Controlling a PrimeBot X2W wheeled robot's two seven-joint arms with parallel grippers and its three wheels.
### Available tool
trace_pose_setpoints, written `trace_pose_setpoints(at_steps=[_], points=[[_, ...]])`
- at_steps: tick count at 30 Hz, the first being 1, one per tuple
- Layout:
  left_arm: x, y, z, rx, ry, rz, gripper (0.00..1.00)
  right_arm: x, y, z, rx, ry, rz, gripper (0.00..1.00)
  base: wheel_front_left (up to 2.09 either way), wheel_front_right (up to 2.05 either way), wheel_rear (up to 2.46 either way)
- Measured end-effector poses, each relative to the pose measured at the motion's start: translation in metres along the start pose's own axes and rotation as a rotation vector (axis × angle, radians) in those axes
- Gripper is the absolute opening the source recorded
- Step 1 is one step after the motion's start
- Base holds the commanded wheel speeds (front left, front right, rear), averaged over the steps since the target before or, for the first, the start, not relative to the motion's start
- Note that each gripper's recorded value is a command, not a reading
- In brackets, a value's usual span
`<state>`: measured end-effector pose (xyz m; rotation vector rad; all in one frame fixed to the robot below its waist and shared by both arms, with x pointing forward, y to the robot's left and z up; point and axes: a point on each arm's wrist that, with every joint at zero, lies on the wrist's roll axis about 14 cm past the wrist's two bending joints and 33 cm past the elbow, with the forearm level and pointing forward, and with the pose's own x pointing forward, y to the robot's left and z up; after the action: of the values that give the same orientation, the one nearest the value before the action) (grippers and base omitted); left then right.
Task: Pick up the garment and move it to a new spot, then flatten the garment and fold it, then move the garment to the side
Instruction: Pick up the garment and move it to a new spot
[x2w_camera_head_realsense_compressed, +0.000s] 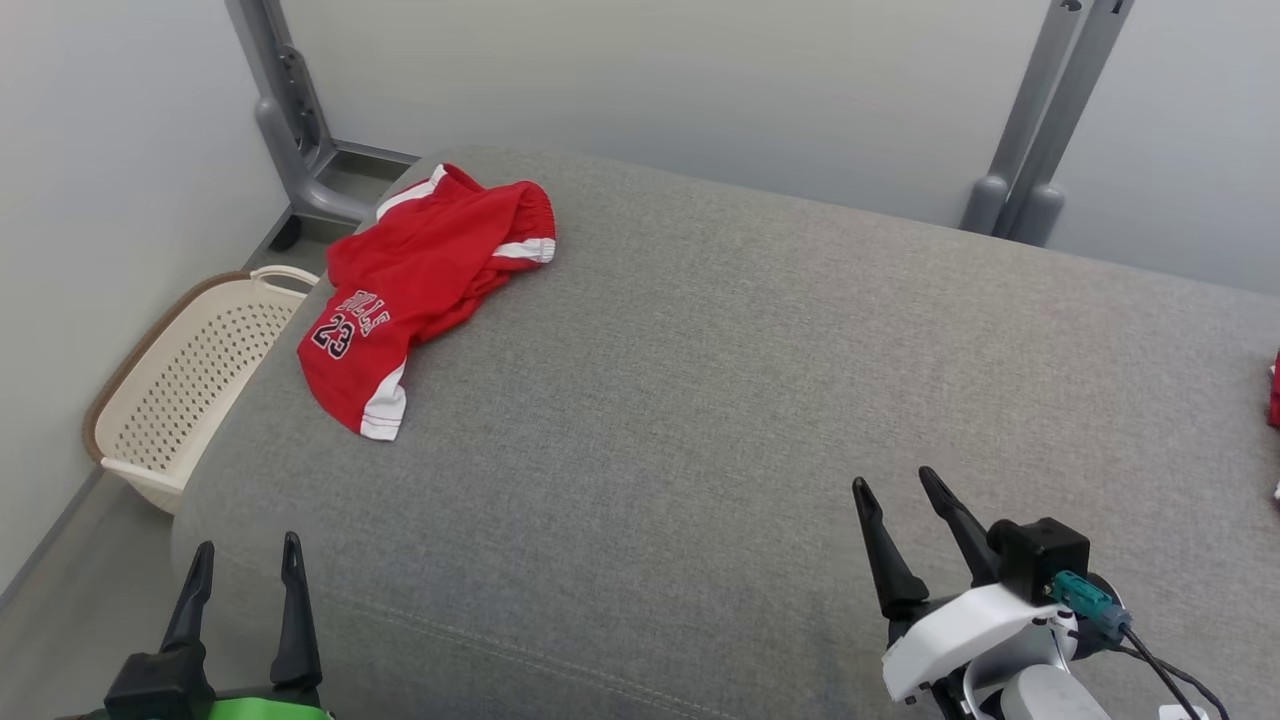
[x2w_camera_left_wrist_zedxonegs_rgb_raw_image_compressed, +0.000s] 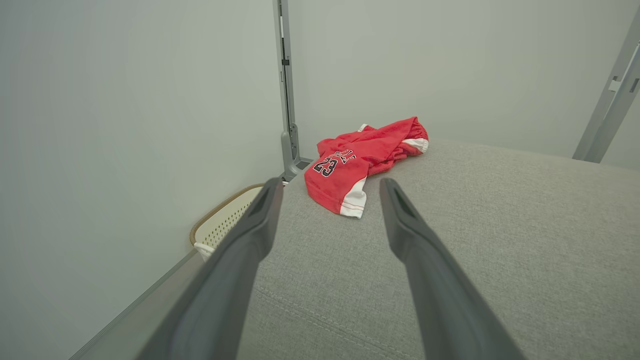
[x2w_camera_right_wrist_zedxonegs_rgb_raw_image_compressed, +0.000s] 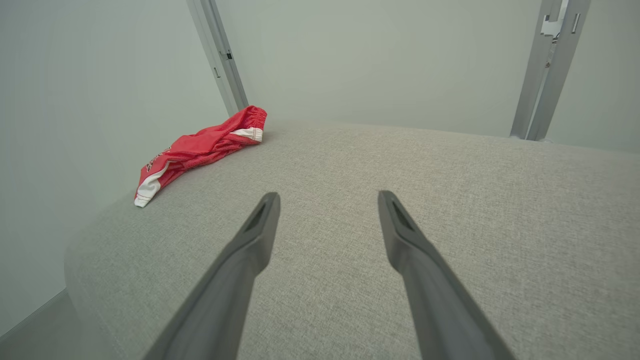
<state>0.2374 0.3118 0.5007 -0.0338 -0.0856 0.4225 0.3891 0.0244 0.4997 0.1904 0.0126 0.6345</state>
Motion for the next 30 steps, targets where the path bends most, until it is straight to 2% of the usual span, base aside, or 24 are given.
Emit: trace_pose_setpoints(at_steps=[16,25,30], points=[[-0.024,0.032,0.002,0.001,-0.003,0.107,1.00,0.016,0.032,-0.007,-0.002,0.022,0.101,1.00,0.00,0.00,0.00],[-0.024,0.033,0.001,0.002,0.000,0.114,1.00,0.016,0.033,-0.011,0.002,0.033,0.107,1.00,0.00,0.00,0.00],[-0.012,0.022,0.006,0.004,-0.015,0.077,1.00,0.015,0.027,-0.010,0.001,0.027,0.089,1.00,0.00,0.00,0.00]])
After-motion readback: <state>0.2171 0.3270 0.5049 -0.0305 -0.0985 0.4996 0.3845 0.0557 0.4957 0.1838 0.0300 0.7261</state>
